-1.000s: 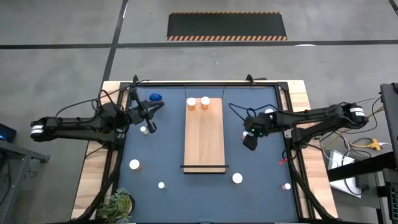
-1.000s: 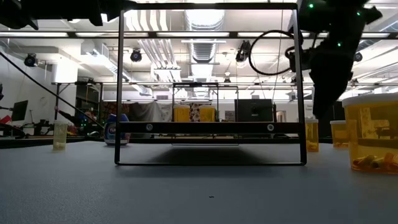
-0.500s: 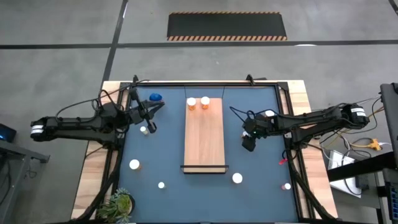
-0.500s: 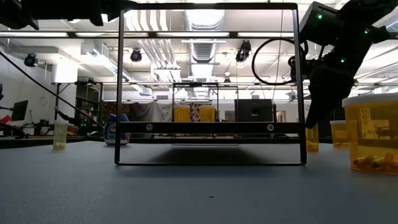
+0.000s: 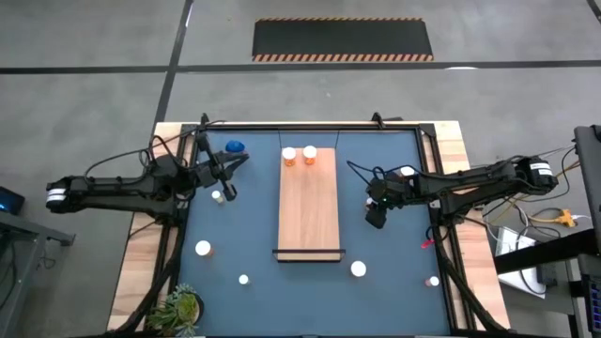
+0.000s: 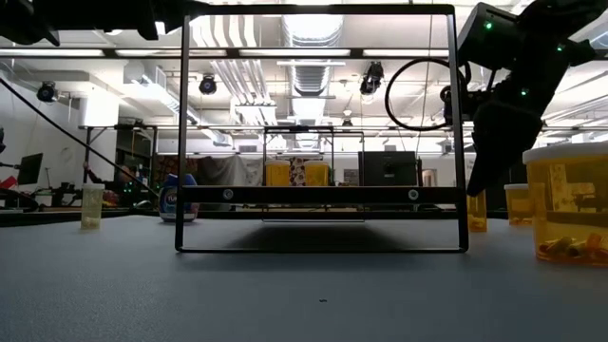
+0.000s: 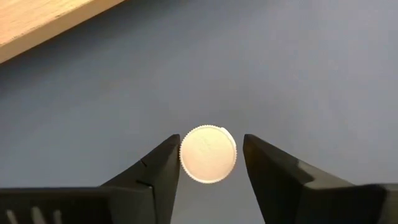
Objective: Pick and place medicine bottles onto shelf by color
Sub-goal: Put the small orange pill bottle on the shelf
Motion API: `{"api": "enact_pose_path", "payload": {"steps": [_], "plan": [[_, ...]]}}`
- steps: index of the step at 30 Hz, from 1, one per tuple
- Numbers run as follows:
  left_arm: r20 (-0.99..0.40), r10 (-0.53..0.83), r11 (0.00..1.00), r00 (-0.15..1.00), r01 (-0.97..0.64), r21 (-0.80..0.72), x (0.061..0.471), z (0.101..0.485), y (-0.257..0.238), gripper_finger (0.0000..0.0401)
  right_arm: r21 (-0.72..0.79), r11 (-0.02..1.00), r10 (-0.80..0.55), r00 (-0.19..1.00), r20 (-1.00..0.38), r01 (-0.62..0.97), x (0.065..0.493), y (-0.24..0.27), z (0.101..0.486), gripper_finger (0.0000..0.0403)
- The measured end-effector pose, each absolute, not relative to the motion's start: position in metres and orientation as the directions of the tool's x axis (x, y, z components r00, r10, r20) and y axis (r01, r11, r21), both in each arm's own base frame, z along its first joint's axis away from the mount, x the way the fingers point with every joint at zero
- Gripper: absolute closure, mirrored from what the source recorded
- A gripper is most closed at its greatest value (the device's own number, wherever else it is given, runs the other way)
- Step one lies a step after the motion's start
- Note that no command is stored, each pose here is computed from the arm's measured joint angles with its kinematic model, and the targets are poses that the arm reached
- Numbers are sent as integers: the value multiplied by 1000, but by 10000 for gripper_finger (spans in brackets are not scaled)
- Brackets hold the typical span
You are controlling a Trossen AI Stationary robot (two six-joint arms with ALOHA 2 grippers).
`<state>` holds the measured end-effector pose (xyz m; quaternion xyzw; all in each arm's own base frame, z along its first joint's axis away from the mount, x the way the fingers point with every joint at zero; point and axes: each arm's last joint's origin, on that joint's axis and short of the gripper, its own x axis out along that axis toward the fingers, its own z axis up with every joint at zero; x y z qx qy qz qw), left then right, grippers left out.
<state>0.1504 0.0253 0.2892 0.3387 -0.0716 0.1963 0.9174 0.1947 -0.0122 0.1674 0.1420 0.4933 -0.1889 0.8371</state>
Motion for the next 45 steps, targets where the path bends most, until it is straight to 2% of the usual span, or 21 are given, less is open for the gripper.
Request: {"api": "enact_pose_path", "payload": {"steps": [13,26,33,40,45], "plan": [[264,311,694,913,-409,592,150,289,25,397,59,889,-175,456,-873,454,196,-12,168,281],[264,312,694,913,-408,592,150,289,25,397,75,890,-177,491,-853,451,203,-12,180,284],[264,312,694,913,-408,592,150,289,25,397,71,885,-176,471,-864,460,210,-13,210,284],[264,312,694,913,-408,592,150,289,25,397,115,890,-179,568,-803,442,225,-13,259,284],[264,312,694,913,-408,592,150,289,25,397,114,902,-176,597,-783,416,243,-12,278,284]]}}
